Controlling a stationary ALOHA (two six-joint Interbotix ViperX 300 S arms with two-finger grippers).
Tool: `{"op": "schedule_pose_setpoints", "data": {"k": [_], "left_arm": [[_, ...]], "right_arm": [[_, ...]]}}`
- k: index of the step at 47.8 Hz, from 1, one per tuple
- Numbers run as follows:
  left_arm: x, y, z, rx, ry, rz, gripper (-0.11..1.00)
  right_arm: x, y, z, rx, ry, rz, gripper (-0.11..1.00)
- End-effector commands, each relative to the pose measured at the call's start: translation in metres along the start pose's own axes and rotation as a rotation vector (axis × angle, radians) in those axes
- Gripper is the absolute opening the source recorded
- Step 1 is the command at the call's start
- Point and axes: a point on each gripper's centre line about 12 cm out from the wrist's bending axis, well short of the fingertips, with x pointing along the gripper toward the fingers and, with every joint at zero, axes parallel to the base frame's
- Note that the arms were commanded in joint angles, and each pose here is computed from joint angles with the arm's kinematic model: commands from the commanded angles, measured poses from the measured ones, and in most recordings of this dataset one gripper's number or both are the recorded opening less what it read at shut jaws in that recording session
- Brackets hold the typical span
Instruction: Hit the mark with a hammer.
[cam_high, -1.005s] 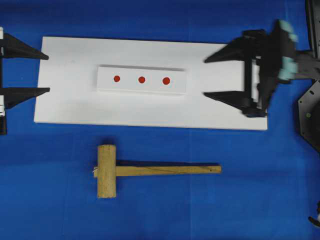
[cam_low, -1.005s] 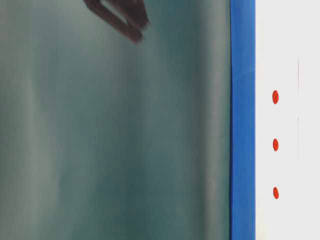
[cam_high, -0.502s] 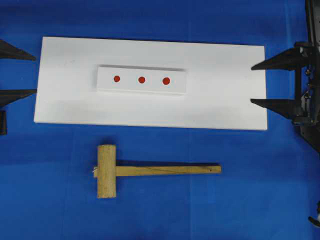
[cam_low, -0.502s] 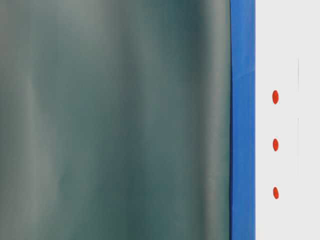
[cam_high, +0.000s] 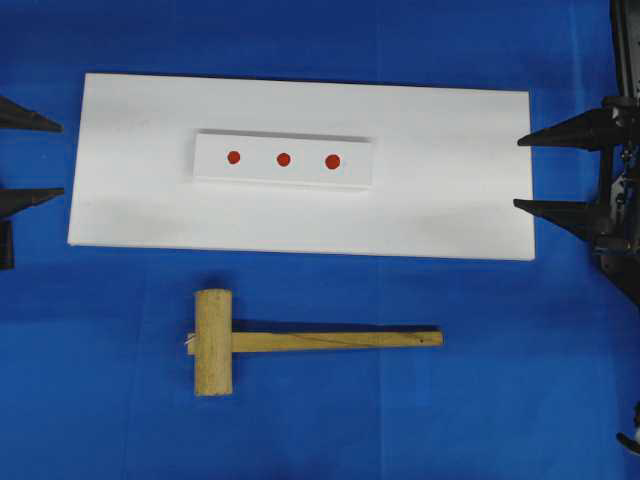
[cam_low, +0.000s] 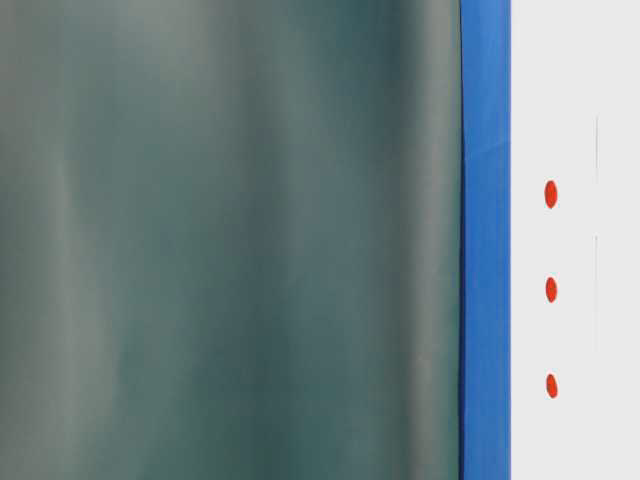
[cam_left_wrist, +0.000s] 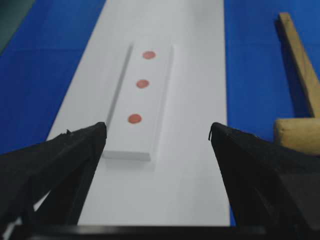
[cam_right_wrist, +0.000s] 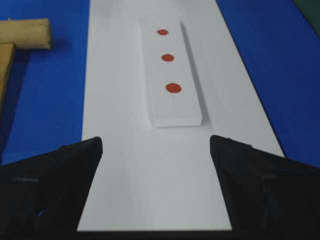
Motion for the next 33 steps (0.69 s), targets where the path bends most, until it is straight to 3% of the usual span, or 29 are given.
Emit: {"op": "schedule_pose_setpoints", "data": {"k": [1,33], "left_arm": [[0.0005,-0.0005,0.0035,0.002,-0.010,-0.005,0.82],[0.0007,-0.0011,0.0012,-0.003,-0.006,-0.008,0.82]], "right_arm": [[0.0011,-0.0006,0.0038,0.005,-0.007,-0.009,0.76],[0.0013,-0.0009,0.0030,0.006,-0.004,-0.011,0.76]]}}
